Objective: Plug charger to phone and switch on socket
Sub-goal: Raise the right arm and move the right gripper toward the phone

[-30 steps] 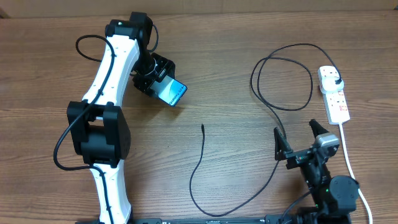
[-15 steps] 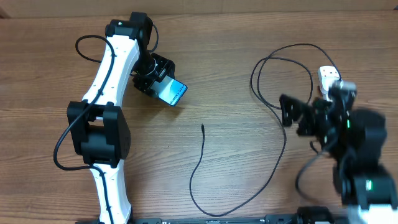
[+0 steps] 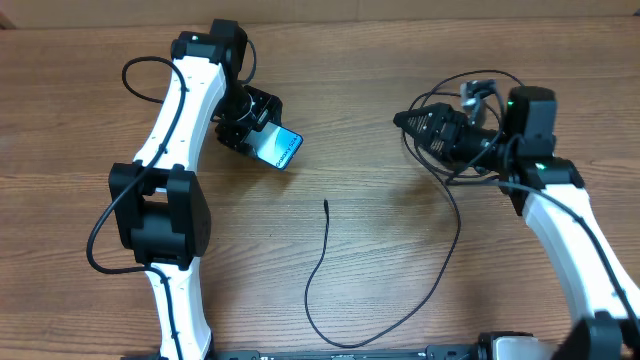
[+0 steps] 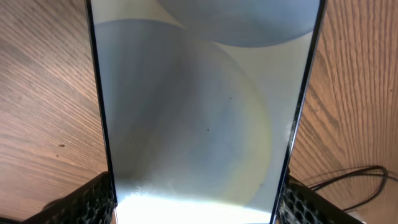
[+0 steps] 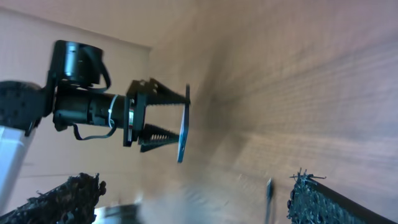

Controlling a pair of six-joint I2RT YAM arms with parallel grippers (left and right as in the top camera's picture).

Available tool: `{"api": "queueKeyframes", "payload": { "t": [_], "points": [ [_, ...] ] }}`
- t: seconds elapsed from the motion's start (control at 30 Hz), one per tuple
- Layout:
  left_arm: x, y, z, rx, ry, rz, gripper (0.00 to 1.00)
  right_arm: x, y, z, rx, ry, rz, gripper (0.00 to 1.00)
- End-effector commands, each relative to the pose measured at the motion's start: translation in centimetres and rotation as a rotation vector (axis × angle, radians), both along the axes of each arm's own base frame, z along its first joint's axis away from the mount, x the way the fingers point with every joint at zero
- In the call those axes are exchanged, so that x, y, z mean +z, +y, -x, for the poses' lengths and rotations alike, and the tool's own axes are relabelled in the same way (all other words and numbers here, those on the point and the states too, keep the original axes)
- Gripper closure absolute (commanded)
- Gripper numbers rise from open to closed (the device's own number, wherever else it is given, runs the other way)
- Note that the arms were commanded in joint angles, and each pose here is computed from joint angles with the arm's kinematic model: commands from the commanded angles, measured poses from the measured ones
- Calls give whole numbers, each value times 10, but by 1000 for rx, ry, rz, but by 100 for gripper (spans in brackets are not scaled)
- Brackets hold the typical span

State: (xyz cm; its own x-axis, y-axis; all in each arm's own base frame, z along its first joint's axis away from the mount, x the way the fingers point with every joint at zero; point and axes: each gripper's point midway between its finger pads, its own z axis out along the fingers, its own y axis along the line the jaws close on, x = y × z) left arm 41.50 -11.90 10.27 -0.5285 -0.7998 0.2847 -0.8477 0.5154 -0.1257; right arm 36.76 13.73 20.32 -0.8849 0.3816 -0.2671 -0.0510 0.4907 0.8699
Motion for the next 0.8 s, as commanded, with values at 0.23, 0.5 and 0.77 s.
{"api": "queueKeyframes", "payload": {
  "t": [0.23, 0.5, 0.77],
  "points": [
    [10, -32, 2, 102, 14, -5, 96, -33, 46, 7, 86, 185, -51, 0],
    [10, -63, 13, 130, 42, -8, 96, -41, 72, 17, 117, 181, 14, 0],
    [14, -99, 29, 95, 76, 50, 96, -55, 90, 29, 122, 195, 102, 0]
  ]
}}
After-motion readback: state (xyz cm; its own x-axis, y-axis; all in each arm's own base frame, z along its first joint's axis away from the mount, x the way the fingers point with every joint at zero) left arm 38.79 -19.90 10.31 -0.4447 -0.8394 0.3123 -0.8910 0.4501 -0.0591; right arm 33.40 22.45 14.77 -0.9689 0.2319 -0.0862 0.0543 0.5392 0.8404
